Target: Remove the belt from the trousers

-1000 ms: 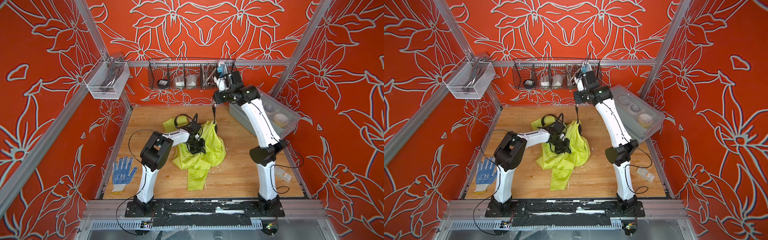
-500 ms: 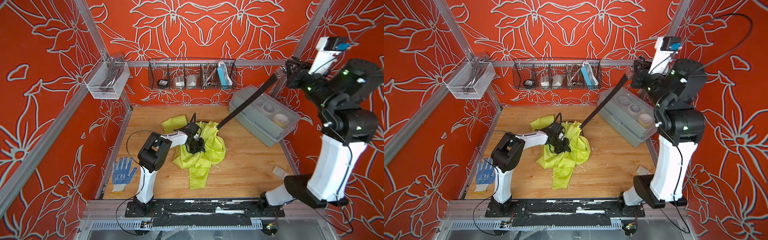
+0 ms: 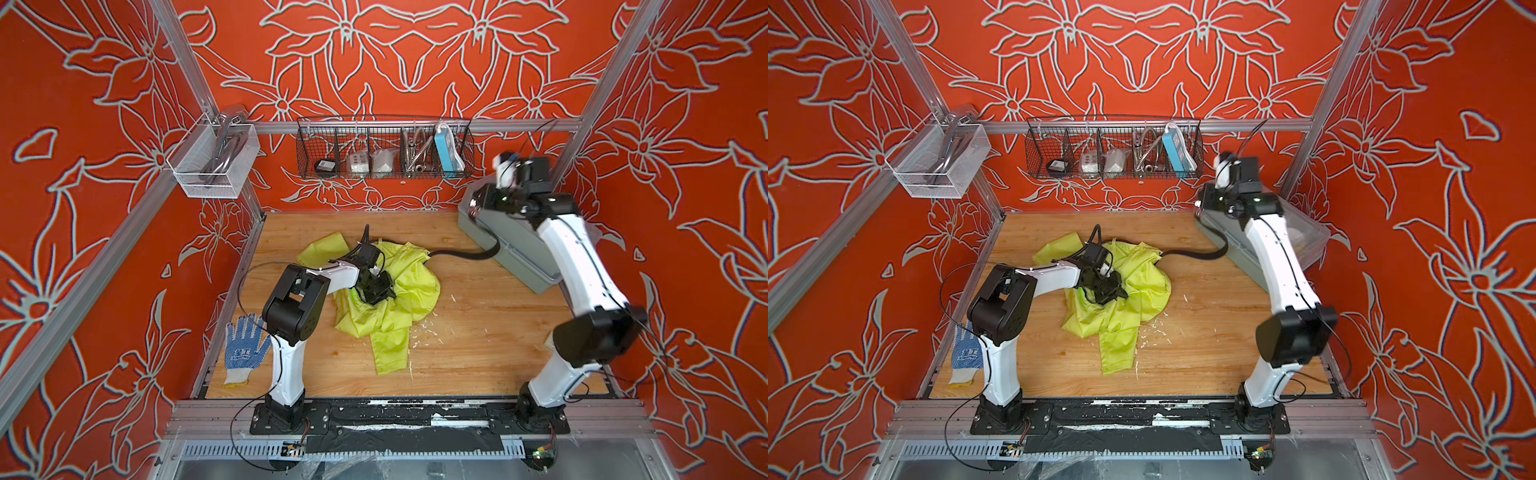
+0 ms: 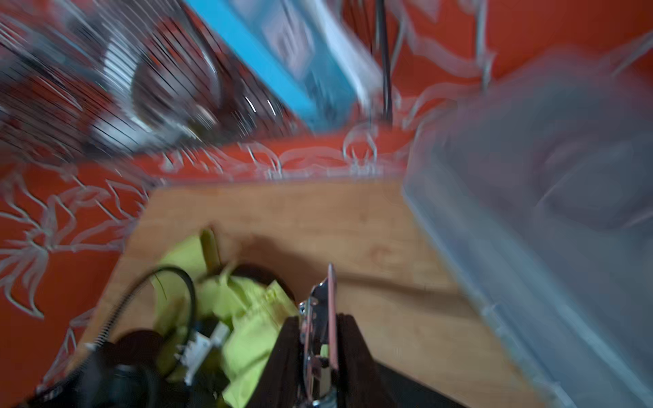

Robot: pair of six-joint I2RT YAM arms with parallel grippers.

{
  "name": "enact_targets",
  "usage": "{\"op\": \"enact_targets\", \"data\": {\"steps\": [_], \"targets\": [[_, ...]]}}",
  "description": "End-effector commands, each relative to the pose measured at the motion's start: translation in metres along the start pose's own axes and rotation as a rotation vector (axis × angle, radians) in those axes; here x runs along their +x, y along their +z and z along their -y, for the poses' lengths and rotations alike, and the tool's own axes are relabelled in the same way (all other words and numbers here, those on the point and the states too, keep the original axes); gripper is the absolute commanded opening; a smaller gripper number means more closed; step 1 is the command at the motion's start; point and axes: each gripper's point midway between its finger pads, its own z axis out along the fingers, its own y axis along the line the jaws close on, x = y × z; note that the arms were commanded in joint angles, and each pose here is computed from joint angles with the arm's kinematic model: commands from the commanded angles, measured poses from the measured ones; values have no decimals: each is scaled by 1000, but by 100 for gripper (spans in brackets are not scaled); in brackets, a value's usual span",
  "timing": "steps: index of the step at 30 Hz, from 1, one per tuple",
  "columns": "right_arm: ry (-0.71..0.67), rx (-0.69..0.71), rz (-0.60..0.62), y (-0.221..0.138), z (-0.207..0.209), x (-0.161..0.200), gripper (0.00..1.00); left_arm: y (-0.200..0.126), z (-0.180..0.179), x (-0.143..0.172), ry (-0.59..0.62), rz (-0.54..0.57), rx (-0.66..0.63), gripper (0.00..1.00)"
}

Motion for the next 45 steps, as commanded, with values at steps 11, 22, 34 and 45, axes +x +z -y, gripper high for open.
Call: {"op": "enact_targets", "data": {"steps": [11, 22, 34, 45], "targets": [[-16, 15, -586, 134, 47, 166, 0, 23, -159, 36, -199, -67, -519, 0], [-170, 87, -539, 164, 71, 156, 36, 26, -156, 36, -207, -69, -500, 0], [-401, 74, -203, 87, -8, 75, 74, 33, -154, 40, -210, -93, -478, 0], [-554, 119, -314, 89, -15, 132, 74, 35, -156, 43, -209, -101, -472, 0]]}}
